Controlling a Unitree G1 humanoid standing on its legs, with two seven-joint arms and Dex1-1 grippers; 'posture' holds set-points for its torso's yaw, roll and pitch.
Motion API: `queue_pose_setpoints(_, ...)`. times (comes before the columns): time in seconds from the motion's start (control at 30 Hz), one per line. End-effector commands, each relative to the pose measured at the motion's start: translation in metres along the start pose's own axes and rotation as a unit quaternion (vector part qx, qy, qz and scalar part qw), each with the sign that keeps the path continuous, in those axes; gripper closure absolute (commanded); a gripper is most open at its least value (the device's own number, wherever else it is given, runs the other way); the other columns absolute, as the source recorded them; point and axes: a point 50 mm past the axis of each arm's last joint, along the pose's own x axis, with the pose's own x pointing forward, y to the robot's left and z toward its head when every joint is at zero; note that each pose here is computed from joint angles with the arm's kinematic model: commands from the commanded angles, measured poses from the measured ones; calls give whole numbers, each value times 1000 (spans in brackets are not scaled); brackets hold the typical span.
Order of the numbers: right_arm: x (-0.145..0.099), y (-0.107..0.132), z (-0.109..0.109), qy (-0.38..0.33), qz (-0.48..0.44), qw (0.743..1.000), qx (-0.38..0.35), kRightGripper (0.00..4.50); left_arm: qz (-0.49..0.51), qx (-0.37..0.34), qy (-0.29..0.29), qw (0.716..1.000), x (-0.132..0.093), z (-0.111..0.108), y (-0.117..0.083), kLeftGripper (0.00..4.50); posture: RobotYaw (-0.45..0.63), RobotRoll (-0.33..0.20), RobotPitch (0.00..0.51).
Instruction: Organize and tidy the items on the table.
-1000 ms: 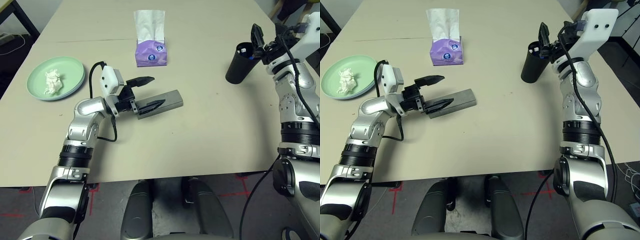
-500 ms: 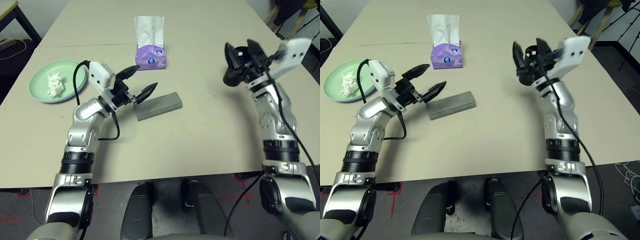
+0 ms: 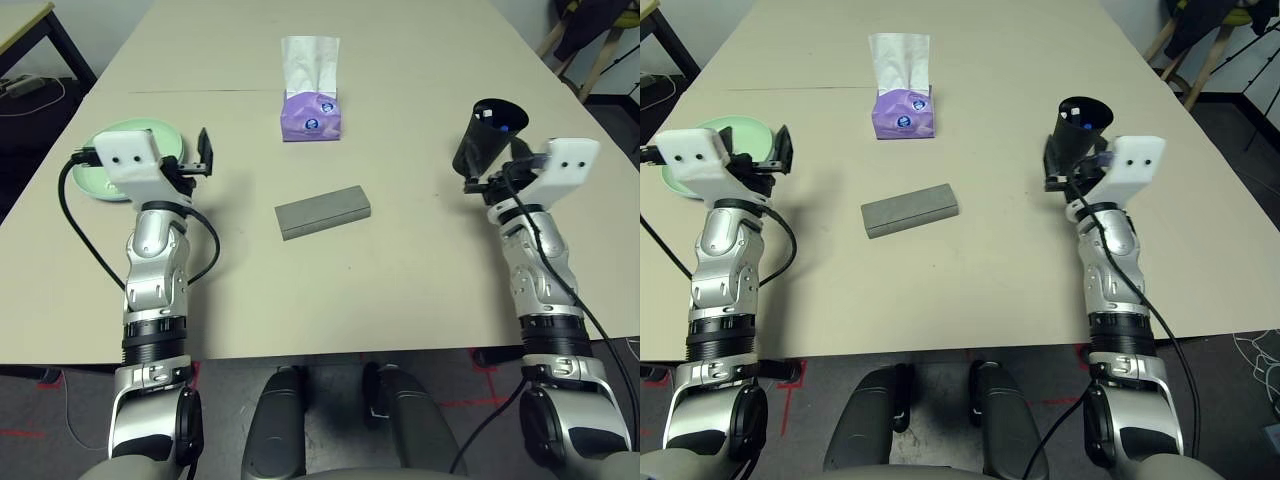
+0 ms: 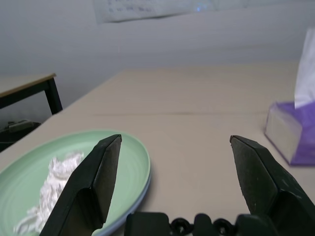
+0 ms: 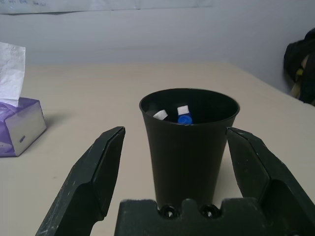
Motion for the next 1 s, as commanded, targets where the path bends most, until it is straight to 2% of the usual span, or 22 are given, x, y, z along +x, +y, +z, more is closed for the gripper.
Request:
queue_pose_setpoints(0.03, -7, -12, -5, 0, -9, 1000, -1, 34, -12, 8, 15, 1000, -9, -9, 9, 0, 110, 0, 150)
queue_pose_setpoints(0.27, -15, -20, -9, 9, -31, 999, 1, 34, 0, 12, 22, 1000, -14, -16, 32, 0, 93, 0, 151)
queue_pose_setpoints(0.5, -20, -22, -11, 18, -19, 1000, 8, 34, -1, 4, 29, 1000, -13, -19, 42, 0, 77, 0, 152)
queue_pose_setpoints(1.0, -19, -25, -11, 49, -8, 999, 12, 34, -17, -15, 38, 999, -14, -26, 43, 0, 69, 0, 148)
